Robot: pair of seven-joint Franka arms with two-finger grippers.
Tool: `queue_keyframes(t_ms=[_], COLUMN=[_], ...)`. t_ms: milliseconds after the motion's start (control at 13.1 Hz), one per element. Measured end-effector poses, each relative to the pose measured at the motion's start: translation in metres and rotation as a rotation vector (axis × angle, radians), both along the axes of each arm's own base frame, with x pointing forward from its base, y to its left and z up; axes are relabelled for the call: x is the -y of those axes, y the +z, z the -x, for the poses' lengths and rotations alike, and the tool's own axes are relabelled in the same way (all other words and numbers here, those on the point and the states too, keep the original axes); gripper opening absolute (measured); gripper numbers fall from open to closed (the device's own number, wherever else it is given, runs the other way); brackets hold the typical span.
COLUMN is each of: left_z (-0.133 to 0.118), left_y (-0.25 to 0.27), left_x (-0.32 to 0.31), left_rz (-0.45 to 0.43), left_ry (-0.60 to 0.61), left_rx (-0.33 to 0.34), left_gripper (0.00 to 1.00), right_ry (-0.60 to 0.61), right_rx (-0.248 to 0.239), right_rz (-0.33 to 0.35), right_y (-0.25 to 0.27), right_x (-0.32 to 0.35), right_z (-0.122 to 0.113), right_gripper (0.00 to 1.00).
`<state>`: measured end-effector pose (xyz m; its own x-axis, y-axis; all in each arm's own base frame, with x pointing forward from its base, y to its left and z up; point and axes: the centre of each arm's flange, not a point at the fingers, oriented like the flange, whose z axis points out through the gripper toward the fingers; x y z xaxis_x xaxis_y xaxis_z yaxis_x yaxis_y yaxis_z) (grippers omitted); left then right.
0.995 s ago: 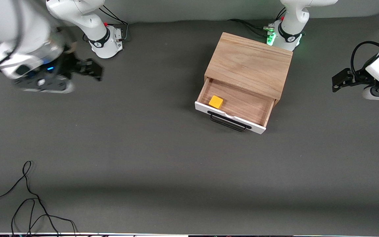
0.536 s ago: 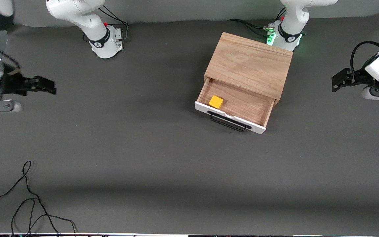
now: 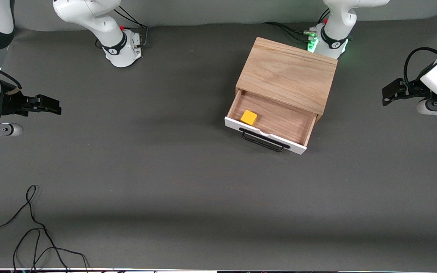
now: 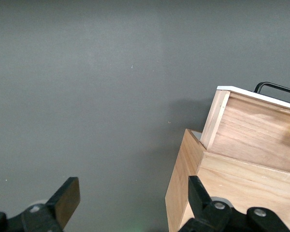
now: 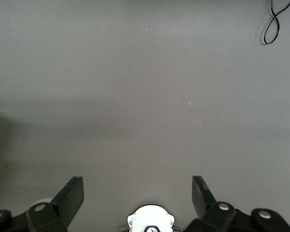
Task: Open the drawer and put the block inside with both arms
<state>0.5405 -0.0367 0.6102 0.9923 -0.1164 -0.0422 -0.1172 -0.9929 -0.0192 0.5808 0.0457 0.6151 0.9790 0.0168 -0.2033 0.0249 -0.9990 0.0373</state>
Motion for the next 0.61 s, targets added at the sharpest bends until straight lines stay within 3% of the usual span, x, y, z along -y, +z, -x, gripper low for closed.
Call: queue_keyframes(t_ms=[613], left_z=[-0.0003], left_y=[-0.001], left_x=[0.0002], left_rz=[0.0], left_ry=[-0.001], left_rx=[-0.002], left_gripper=[1.0], right_ry=[0.002], right_rx=[-0.008], right_rz=[-0.002], right_y=[-0.0042], right_x=[-0.0011], right_z=[0.0], right_gripper=[1.0])
